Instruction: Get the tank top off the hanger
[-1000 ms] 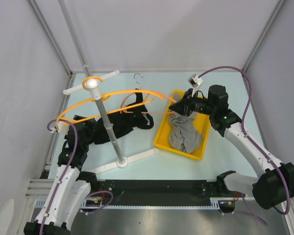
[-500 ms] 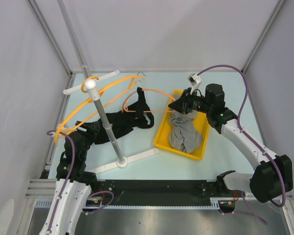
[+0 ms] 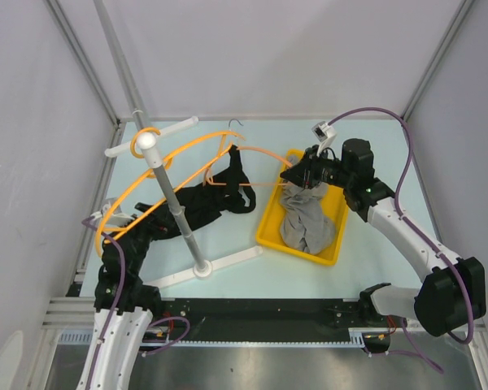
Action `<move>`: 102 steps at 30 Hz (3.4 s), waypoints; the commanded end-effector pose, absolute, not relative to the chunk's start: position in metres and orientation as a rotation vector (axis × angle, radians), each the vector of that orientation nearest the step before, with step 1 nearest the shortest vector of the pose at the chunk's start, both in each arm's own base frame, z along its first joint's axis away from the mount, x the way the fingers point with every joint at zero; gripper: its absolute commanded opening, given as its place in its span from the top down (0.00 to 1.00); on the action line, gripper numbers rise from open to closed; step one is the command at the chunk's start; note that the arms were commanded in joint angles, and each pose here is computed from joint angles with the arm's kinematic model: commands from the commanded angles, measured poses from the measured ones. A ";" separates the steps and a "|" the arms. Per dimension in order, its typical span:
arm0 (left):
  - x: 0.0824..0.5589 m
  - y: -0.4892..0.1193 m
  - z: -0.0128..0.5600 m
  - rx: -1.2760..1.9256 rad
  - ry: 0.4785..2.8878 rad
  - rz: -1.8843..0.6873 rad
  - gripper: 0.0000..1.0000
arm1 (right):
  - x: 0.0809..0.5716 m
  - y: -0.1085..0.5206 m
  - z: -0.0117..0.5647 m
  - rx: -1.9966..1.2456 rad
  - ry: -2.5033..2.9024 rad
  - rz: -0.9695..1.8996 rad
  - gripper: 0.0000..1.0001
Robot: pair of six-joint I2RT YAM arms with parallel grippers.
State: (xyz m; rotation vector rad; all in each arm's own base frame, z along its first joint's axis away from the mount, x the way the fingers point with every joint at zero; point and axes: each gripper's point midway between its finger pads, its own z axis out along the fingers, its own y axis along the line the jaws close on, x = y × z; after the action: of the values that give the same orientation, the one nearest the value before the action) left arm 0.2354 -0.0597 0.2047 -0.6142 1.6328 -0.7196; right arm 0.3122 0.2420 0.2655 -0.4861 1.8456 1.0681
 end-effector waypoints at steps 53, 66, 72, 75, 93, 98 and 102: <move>0.219 -0.089 0.187 -0.756 1.534 -1.101 0.17 | 0.327 0.251 0.304 -0.435 1.746 1.106 1.00; 0.305 -0.153 0.216 -0.188 1.589 -1.229 0.23 | 0.358 0.267 0.303 -0.284 1.793 1.163 1.00; 0.325 -0.185 0.240 -0.006 1.551 -1.388 0.39 | 0.371 0.282 0.292 -0.287 1.823 1.169 1.00; 0.337 -0.190 0.243 0.006 1.543 -1.399 0.38 | 0.368 0.293 0.288 -0.315 1.834 1.186 1.00; 0.394 -0.180 0.209 -0.086 1.618 -1.257 0.32 | 0.327 0.309 0.300 -0.412 1.807 1.249 1.00; 0.384 -0.178 0.206 -0.057 1.614 -1.256 0.22 | 0.319 0.310 0.300 -0.447 1.810 1.252 1.00; 0.387 -0.177 0.201 -0.054 1.648 -1.231 0.19 | 0.309 0.315 0.298 -0.481 1.818 1.262 1.00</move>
State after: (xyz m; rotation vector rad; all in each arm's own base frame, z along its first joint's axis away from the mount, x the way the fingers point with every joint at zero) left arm 0.3866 -0.1798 0.1919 -0.1249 1.6764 -1.2784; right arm 0.3275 0.3069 0.2624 -0.3841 1.9388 1.2127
